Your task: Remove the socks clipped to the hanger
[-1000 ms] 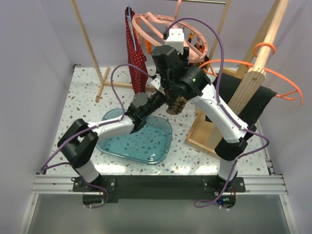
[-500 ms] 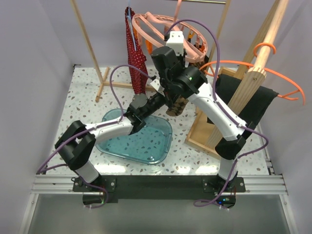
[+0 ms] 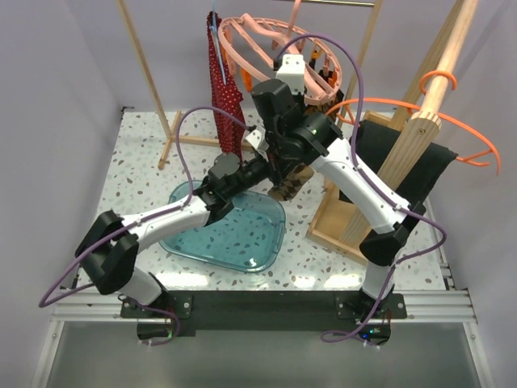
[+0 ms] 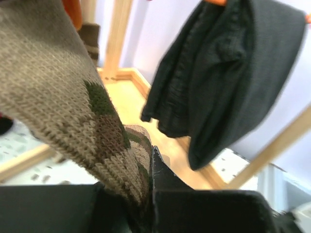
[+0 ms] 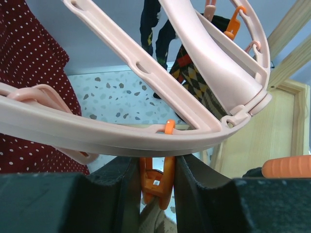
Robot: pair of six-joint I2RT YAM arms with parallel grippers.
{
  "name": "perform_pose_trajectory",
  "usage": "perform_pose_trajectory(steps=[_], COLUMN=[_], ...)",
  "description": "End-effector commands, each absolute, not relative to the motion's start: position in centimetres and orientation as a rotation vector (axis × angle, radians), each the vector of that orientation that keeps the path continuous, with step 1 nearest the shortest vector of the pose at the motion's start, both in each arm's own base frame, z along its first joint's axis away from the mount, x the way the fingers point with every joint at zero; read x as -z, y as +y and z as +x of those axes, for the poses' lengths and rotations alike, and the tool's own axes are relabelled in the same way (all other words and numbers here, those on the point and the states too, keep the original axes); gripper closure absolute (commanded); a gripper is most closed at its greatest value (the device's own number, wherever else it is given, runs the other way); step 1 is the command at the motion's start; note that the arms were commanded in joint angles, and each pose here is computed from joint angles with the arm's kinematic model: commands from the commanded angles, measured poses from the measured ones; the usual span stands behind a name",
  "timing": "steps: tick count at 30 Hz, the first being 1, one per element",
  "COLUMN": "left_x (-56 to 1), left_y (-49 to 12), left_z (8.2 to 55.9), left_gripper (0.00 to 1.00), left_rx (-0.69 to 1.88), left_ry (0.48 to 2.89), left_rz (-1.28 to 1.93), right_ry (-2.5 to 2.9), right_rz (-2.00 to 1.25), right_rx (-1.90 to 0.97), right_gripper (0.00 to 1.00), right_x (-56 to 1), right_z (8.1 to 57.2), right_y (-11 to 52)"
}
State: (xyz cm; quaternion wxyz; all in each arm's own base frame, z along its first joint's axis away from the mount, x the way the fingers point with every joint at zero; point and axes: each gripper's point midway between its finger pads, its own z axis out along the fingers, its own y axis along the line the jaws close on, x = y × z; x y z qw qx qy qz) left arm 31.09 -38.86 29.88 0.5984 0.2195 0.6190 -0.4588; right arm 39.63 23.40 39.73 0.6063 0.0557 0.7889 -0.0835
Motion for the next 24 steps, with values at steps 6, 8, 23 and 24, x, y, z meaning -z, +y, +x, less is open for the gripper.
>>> perform_pose_trajectory(steps=[6, 8, 23, 24], left_x=[-28.2, -27.2, -21.6, -21.4], left_y=[-37.9, -36.8, -27.2, -26.9], left_z=[26.4, 26.0, 25.3, 25.0], left_gripper=[1.00, 1.00, 0.95, 0.90], left_rx=[1.234, 1.203, 0.952, 0.956], left_ry=[1.618, 1.696, 1.993, 1.993], left_rz=[0.530, 0.495, 0.234, 0.225], right_ry=[1.740, 1.747, 1.784, 1.783], right_rz=[0.232, 0.227, 0.185, 0.180], right_rx=[0.067, 0.070, -0.053, -0.060], right_gripper=[1.00, 1.00, 1.00, 1.00], right_x=[-43.5, -43.4, -42.6, -42.7], right_z=[38.5, 38.4, 37.3, 37.2], right_y=[21.9, 21.9, 22.8, 22.9])
